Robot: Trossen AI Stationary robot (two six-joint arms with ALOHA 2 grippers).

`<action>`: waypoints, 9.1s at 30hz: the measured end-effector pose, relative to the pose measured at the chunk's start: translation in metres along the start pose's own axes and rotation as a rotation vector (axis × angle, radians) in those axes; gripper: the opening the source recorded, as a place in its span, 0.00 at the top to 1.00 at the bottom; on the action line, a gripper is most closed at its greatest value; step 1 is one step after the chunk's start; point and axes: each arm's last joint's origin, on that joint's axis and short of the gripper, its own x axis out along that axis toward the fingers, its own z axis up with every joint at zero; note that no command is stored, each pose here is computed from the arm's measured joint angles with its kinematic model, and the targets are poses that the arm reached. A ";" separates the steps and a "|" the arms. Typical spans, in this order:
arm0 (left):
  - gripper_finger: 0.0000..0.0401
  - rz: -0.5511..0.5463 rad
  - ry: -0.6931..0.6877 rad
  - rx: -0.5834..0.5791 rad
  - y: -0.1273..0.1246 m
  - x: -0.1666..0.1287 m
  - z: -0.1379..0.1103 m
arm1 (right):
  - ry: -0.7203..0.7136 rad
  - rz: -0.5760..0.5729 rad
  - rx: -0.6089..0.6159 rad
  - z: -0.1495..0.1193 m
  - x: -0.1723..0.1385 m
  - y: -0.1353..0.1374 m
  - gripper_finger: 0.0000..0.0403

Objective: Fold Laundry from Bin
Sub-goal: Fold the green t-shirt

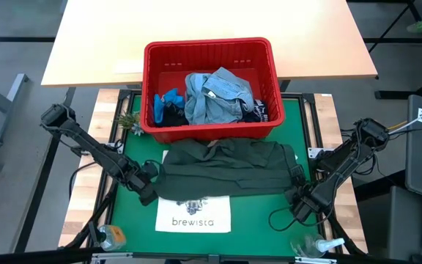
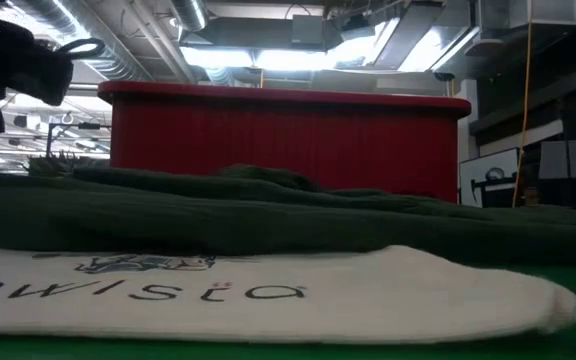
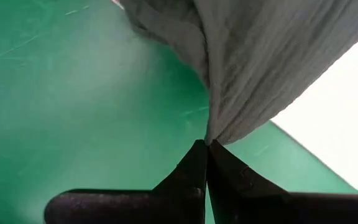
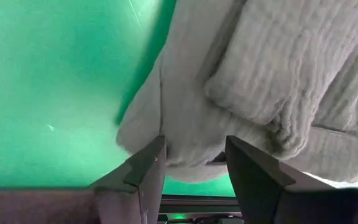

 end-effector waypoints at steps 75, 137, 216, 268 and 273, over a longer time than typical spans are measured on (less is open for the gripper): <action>0.79 -0.288 -0.462 0.324 -0.074 -0.034 0.037 | -0.340 0.032 0.162 0.080 -0.042 -0.027 0.58; 0.99 0.027 -0.252 0.563 -0.104 0.020 0.041 | -0.208 0.190 0.063 0.122 -0.030 -0.030 0.97; 0.75 -0.338 -0.140 0.500 -0.159 -0.029 -0.028 | -0.409 0.421 -0.102 0.126 -0.091 0.027 0.80; 0.67 -0.160 -0.257 0.582 -0.076 -0.019 0.157 | -0.502 0.365 -0.318 0.108 -0.016 -0.079 0.62; 0.67 -0.159 -0.258 0.582 -0.076 -0.019 0.157 | -0.494 0.306 -0.365 0.115 -0.012 -0.063 0.62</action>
